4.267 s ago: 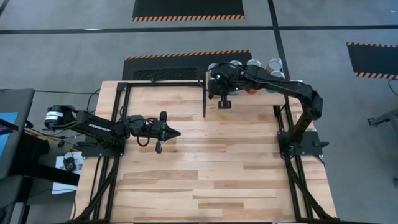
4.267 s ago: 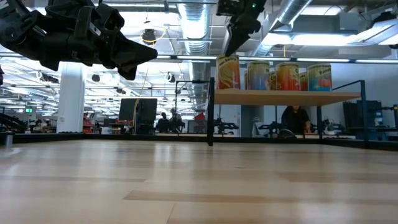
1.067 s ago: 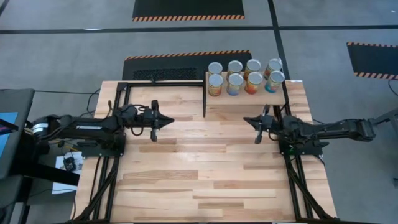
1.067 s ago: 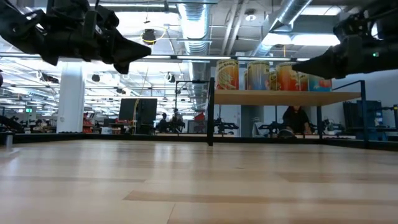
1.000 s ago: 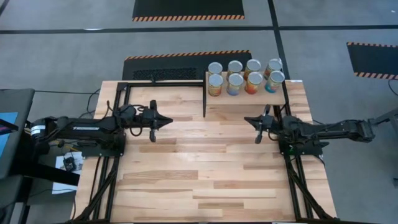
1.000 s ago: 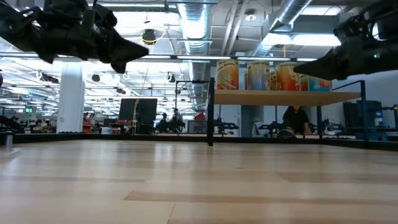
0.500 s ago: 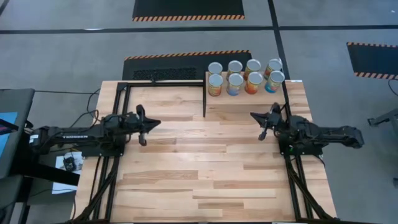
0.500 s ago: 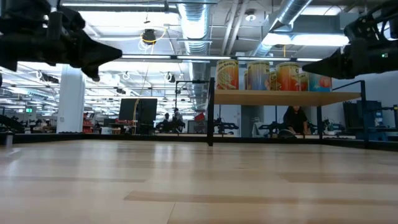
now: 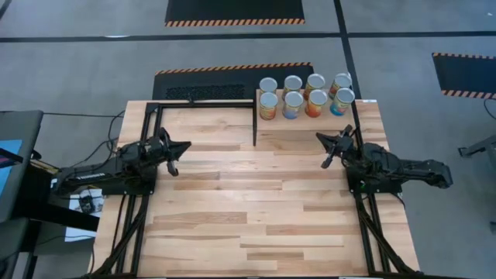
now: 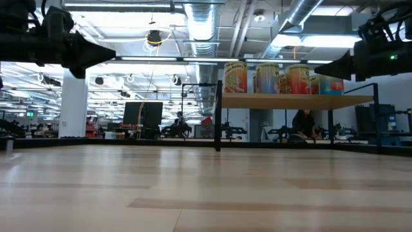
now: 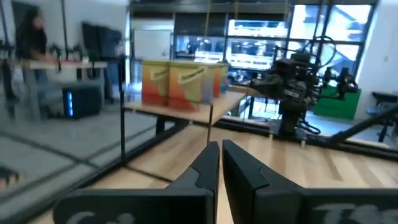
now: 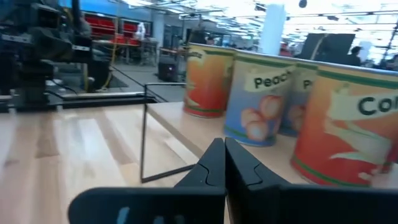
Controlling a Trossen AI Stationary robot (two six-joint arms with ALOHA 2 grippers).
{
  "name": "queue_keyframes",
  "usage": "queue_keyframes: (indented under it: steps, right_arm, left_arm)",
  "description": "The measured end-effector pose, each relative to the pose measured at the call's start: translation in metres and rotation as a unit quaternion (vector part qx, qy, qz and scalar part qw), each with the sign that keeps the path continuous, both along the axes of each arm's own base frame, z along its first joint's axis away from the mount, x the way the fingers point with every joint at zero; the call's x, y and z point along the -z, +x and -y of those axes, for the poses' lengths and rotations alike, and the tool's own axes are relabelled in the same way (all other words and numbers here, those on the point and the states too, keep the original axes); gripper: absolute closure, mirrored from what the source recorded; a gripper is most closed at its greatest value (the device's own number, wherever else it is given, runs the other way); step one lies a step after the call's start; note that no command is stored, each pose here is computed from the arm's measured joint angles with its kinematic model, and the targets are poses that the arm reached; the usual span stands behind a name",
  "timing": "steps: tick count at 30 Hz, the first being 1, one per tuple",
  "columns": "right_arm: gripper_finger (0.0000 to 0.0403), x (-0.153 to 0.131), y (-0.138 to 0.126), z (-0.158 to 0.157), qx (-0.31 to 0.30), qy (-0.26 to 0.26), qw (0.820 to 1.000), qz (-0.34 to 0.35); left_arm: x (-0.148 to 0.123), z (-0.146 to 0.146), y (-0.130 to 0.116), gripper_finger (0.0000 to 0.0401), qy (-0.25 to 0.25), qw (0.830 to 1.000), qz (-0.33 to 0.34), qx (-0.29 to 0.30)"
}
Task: Pick and place cans onto a shelf
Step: Return to Home Position
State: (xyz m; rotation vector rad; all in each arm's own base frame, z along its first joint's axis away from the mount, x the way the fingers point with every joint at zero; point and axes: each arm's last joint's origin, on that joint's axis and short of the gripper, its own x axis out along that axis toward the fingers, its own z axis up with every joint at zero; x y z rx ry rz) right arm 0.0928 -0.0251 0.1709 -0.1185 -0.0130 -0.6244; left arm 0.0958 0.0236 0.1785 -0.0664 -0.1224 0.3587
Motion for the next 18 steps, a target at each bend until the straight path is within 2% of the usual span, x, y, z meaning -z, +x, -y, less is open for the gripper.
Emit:
queue_keyframes:
  steps: [3,7,14,18]
  right_arm:
    - [0.0392,0.0001,-0.0006,0.0024,0.012,-0.008,1.000,-0.007]
    - [0.0392,0.0000,-0.0015,0.0049,0.023,-0.013,1.000,-0.009]
    - [0.0392,0.0007,-0.0001,0.0034,-0.024,0.006,1.000,0.002]
    - [0.0392,0.0007,0.0003,0.0028,-0.037,0.023,0.999,0.014]
  left_arm:
    - [0.0056,0.0001,-0.0019,0.0392,-0.037,0.999,-0.013,-0.001]
    - [0.0036,0.0023,-0.0023,0.0392,-0.055,0.998,-0.009,0.025]
    - [0.0052,0.0039,-0.0022,0.0392,-0.020,0.999,-0.037,0.026]
    - [0.0037,0.0060,-0.0018,0.0392,-0.001,0.998,-0.035,0.048]
